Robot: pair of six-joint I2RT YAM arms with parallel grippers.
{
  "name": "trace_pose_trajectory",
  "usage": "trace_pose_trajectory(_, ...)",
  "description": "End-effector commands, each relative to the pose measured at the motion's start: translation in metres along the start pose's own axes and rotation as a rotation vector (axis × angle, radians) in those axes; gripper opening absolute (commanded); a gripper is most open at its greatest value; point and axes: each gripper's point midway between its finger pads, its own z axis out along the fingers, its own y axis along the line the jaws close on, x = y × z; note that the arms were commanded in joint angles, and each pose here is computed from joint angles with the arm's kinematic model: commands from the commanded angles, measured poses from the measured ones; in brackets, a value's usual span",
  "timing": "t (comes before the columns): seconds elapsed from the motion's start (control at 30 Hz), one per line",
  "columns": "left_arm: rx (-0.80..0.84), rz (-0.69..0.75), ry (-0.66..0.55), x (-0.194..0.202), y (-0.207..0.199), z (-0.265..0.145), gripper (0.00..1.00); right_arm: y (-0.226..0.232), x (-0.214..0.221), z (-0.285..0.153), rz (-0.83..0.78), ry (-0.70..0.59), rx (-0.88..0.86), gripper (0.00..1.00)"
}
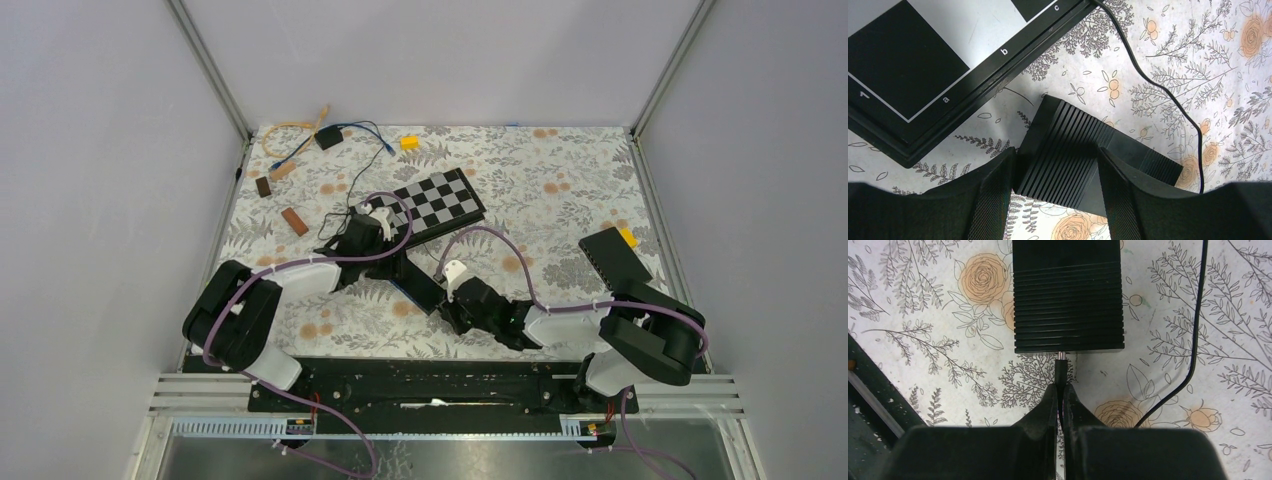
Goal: Insert the plug into the switch port
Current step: Insert the power into the switch port.
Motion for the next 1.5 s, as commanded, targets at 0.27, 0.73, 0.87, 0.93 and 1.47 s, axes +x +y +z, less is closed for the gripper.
trace_pose_trajectory(0.27,0.048,0.016,0.131,0.042,-0.012,-0.005,0.62,-0.012,-0.067,0.01,-0.133,-0.138,0.102,0.0)
trace_pose_trajectory(0.73,0.075,0.034,0.144,0.051,-0.019,-0.006,0.62,-0.012,-0.092,0.019,-0.212,-0.22,0.089,0.0)
trace_pose_trajectory(0.87,0.092,0.041,0.159,0.057,-0.021,-0.005,0.58,-0.013,-0.096,0.024,-0.253,-0.245,0.08,0.0)
trace_pose_trajectory(0.93,0.094,0.042,0.171,0.061,-0.021,-0.005,0.55,-0.015,-0.097,0.027,-0.29,-0.261,0.084,0.0)
trace_pose_trajectory(1.47,0.15,0.092,0.176,0.064,-0.037,-0.003,0.55,-0.012,-0.116,0.034,-0.484,-0.343,0.051,0.0)
